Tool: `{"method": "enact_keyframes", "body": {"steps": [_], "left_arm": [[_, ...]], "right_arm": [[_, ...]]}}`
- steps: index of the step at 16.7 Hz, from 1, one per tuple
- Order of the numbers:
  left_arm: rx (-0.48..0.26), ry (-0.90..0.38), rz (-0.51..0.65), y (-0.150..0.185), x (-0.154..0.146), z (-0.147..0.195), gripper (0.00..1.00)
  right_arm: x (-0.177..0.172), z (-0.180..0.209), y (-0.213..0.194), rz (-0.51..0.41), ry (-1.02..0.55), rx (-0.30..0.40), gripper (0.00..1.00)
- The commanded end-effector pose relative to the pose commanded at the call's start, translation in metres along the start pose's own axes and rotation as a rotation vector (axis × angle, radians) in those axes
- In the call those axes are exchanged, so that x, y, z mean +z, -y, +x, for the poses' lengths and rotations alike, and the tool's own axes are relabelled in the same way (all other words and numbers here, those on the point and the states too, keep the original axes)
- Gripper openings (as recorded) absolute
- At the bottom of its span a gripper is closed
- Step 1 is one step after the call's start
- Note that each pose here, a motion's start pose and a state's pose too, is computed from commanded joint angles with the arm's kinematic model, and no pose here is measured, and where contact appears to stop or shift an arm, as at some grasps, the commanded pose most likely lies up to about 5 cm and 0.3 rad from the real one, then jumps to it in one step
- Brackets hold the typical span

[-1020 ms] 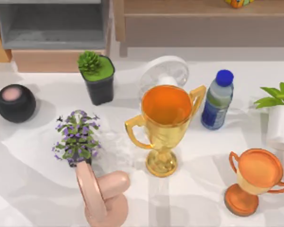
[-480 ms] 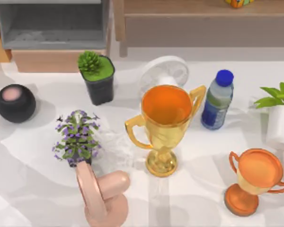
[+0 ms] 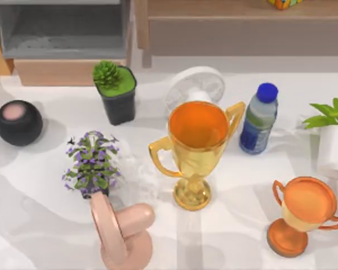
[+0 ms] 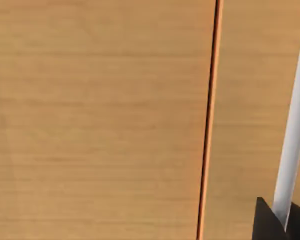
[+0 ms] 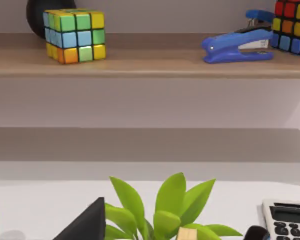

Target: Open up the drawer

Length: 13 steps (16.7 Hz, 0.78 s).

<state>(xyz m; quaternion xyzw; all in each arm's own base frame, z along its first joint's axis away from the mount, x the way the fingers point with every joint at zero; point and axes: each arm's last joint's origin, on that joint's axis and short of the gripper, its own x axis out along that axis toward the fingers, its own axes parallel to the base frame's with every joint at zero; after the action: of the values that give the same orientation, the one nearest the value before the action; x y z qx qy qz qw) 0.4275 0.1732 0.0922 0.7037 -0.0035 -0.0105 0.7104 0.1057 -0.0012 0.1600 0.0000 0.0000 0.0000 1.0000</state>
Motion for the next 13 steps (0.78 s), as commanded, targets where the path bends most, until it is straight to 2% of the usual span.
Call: {"method": "enact_keyframes", "body": {"steps": [2,5,7,13], "left_arm": [[0.011,-0.003,0.005,-0.003,-0.002,-0.013,0.00],[-0.031,-0.001,-0.014,0.008,0.003,-0.039,0.00],[-0.023,-0.001,-0.013,0.007,0.003,-0.053,0.00],[-0.012,0.004,-0.005,0.004,0.004,-0.058,0.00]], "right_arm": [[0.000,0.000,0.000,0.000,0.000,0.000,1.00],[0.000,0.000,0.000,0.000,0.000,0.000,1.00],[0.000,0.000,0.000,0.000,0.000,0.000,1.00],[0.000,0.000,0.000,0.000,0.000,0.000,1.00]]}}
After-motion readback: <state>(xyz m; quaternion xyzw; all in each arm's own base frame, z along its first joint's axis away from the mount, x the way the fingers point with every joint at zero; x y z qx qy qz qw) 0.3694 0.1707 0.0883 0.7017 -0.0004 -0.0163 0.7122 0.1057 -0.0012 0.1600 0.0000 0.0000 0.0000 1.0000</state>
